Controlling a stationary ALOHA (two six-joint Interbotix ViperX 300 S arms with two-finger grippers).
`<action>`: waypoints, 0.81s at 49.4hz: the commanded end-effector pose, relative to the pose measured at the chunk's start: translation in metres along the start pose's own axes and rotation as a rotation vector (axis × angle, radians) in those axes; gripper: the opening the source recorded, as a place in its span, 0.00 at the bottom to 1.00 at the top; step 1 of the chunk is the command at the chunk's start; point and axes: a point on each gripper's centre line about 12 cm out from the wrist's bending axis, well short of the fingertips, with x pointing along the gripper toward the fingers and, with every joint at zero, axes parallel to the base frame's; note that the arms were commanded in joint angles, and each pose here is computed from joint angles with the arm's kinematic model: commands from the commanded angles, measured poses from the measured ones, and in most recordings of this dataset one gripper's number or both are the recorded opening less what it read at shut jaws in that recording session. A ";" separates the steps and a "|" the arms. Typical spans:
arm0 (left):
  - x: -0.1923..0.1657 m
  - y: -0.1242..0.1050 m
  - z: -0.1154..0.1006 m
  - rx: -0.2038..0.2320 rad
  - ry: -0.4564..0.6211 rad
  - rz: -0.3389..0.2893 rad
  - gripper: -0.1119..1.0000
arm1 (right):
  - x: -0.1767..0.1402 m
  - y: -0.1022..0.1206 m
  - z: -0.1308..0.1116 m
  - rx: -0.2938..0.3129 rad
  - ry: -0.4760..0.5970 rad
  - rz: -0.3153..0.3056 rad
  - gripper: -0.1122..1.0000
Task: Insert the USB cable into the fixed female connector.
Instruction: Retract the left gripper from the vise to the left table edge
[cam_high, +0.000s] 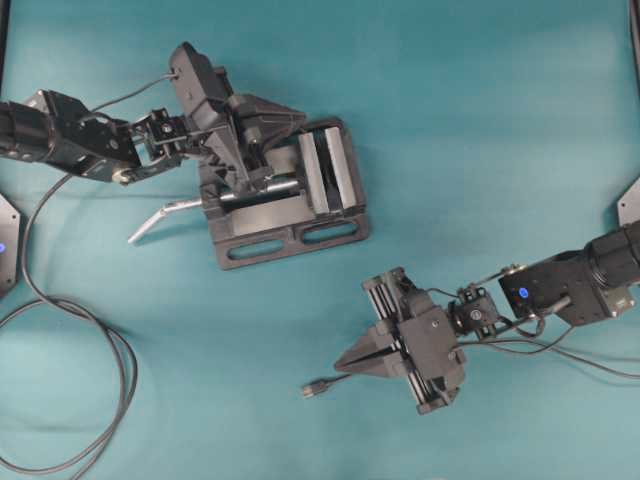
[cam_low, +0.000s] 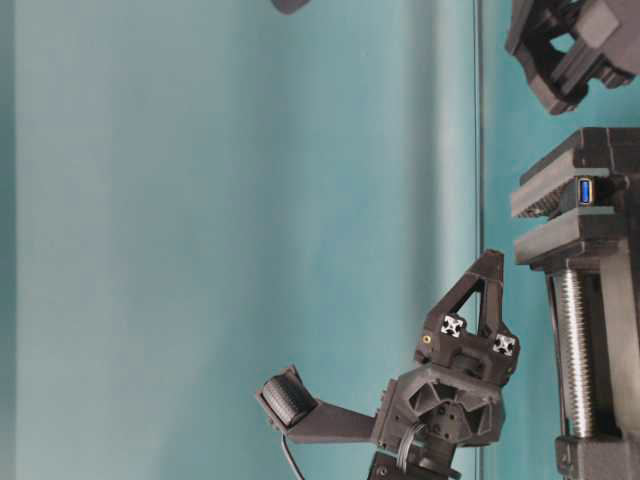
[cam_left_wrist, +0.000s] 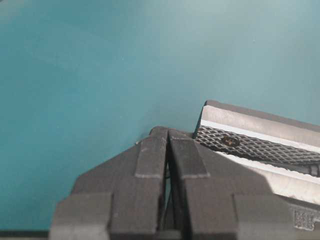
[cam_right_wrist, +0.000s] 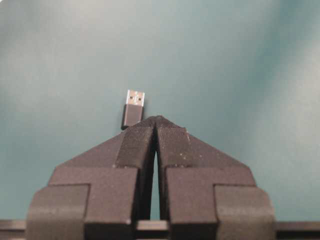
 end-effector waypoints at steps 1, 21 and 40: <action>-0.001 -0.009 0.015 0.043 -0.047 -0.037 0.11 | 0.004 -0.003 0.014 0.003 -0.045 -0.007 0.10; -0.012 -0.011 0.021 0.035 -0.041 -0.042 0.14 | 0.032 -0.005 0.033 0.042 -0.018 -0.005 0.11; -0.020 -0.012 0.025 0.040 0.063 -0.040 0.73 | 0.038 -0.001 0.020 0.148 -0.020 0.005 0.11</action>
